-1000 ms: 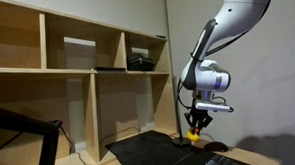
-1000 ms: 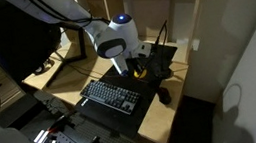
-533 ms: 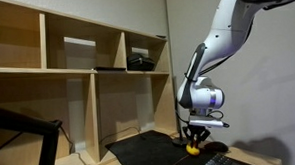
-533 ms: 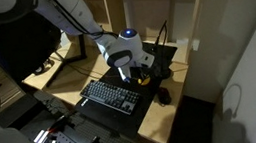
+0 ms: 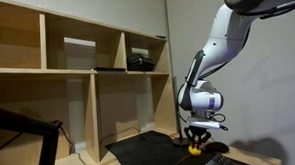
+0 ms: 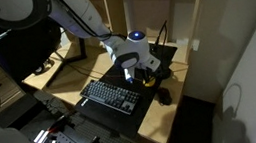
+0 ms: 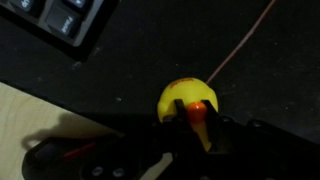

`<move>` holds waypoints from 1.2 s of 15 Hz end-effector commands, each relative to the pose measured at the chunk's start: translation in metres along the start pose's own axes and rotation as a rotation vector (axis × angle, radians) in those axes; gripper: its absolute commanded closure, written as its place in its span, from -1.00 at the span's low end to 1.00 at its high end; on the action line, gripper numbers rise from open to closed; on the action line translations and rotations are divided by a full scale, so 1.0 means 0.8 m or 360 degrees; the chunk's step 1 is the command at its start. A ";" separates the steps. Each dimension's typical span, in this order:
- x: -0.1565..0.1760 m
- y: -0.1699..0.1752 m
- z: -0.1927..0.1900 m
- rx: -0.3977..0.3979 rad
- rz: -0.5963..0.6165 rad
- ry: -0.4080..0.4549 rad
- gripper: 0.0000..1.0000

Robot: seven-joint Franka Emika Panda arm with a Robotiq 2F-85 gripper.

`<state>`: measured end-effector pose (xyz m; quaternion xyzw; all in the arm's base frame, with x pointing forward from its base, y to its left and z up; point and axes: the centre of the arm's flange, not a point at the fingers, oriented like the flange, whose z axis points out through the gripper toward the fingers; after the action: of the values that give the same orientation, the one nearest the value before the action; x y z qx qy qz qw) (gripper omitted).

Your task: Pick up the rubber duck and put it on the right side of the table

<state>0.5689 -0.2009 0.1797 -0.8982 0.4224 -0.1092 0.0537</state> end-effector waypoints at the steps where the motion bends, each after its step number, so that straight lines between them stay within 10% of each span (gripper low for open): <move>1: 0.010 -0.001 0.008 -0.0036 0.0059 -0.0077 0.90; 15: -0.023 -0.012 -0.006 -0.0164 -0.0008 -0.0209 0.90; 16: -0.025 -0.014 -0.006 -0.0157 -0.0007 -0.0203 0.18; 18: -0.029 -0.019 -0.009 -0.0114 -0.0022 -0.0179 -0.05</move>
<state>0.5699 -0.1816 0.1835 -0.9063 0.4189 -0.0395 0.0411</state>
